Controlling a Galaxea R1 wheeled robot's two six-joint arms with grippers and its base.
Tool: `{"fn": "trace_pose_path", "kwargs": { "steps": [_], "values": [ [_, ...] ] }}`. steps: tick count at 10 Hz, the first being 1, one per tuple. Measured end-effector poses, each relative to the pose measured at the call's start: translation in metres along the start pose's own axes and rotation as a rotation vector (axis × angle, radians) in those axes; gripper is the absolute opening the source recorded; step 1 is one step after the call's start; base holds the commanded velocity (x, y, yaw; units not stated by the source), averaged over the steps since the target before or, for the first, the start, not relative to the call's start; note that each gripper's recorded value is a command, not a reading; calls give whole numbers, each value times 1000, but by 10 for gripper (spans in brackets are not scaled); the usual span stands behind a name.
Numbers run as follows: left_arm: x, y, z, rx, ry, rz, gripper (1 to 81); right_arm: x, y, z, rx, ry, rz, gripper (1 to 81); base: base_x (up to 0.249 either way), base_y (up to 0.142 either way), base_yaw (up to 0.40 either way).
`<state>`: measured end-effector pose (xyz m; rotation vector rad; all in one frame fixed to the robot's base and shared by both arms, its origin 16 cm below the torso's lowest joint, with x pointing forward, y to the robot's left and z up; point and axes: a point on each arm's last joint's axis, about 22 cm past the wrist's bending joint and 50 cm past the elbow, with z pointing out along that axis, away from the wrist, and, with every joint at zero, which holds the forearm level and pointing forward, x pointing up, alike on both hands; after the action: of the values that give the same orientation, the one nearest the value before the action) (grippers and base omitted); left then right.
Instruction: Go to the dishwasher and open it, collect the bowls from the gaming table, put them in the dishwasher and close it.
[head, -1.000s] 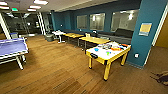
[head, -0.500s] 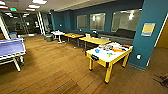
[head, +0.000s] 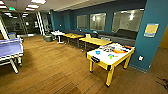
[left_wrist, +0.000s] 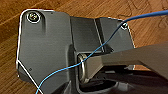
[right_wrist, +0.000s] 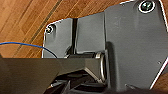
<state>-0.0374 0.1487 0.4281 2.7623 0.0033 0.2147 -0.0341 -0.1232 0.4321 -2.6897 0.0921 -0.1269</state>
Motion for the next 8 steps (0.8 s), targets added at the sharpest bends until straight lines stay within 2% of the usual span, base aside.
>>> {"fn": "trace_pose_path", "kwargs": {
  "steps": [8],
  "values": [
    [0,0,0,0,0,0,811,0,0,0,0,0,-1,811,195,0,0]
  ]
}}
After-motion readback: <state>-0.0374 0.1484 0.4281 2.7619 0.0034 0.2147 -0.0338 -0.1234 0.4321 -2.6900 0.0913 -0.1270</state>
